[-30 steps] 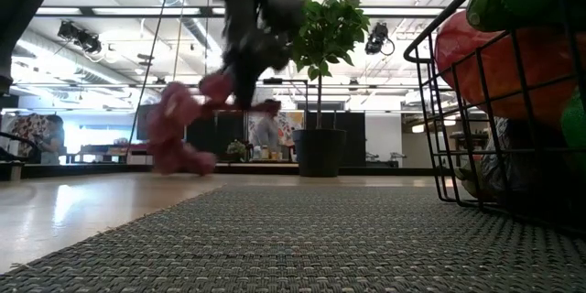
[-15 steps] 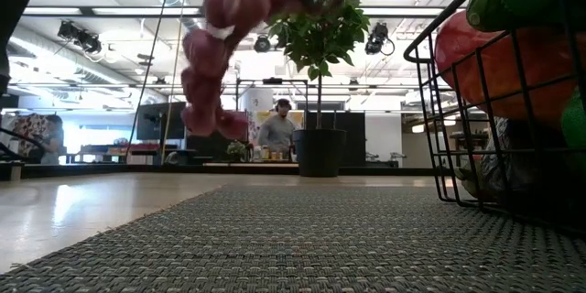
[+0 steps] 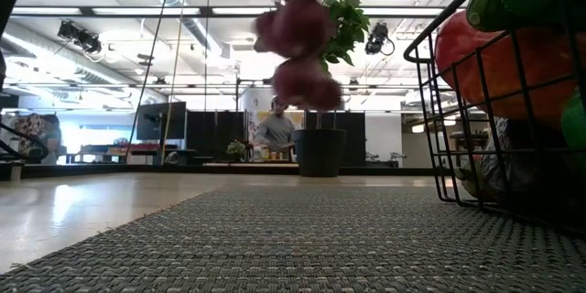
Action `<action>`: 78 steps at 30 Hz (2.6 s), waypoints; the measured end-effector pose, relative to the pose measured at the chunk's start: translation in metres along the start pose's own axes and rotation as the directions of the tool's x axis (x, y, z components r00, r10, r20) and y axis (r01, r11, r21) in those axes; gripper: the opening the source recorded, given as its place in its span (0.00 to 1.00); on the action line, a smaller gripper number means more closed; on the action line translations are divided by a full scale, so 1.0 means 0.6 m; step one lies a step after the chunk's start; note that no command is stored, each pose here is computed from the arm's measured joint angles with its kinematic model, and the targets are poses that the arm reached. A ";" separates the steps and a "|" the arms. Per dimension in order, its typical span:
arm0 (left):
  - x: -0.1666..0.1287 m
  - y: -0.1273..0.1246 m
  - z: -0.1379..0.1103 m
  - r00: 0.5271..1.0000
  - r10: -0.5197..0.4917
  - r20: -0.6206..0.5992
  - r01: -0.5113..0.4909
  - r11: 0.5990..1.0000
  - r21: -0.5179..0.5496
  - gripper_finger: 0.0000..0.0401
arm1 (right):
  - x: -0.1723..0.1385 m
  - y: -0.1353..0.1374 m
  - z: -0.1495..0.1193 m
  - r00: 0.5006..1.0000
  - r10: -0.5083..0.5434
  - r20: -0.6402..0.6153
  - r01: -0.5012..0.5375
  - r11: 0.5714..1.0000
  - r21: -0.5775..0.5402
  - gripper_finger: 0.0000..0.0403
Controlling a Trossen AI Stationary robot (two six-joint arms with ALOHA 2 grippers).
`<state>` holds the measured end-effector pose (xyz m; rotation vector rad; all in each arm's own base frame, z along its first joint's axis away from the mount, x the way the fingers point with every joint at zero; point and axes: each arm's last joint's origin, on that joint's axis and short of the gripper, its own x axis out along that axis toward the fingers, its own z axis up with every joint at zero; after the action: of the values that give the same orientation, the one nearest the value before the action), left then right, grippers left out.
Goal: Build produce basket
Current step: Put the purple garlic into the black wire basket
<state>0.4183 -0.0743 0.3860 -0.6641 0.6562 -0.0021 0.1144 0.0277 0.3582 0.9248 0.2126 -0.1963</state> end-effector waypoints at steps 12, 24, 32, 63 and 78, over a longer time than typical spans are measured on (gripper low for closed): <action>-0.061 -0.064 0.051 0.955 -0.204 0.216 0.166 0.970 0.179 0.05 | -0.006 -0.001 0.001 1.000 0.018 -0.008 -0.019 0.996 -0.085 0.93; -0.066 -0.087 0.071 0.869 -0.374 0.325 0.253 0.899 0.358 0.05 | -0.015 0.011 0.011 0.992 0.123 0.014 -0.121 0.986 -0.119 0.92; -0.077 -0.062 0.110 0.819 -0.428 0.381 0.301 0.887 0.350 0.05 | 0.023 0.042 0.009 0.978 0.206 0.041 -0.183 0.932 -0.313 0.92; -0.008 -0.104 0.096 0.611 -0.407 0.679 0.427 0.892 0.150 0.06 | 0.038 0.037 -0.009 0.969 0.206 -0.133 -0.233 0.597 -0.768 0.92; 0.143 -0.087 0.047 0.391 -0.445 0.806 0.561 0.809 0.175 0.08 | -0.079 -0.022 0.026 0.988 0.131 0.078 -0.033 0.680 -0.733 0.92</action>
<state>0.5134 -0.1172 0.3845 -0.8755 -0.5150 -0.2162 0.0669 0.0113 0.3698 0.1066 0.1126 -0.0672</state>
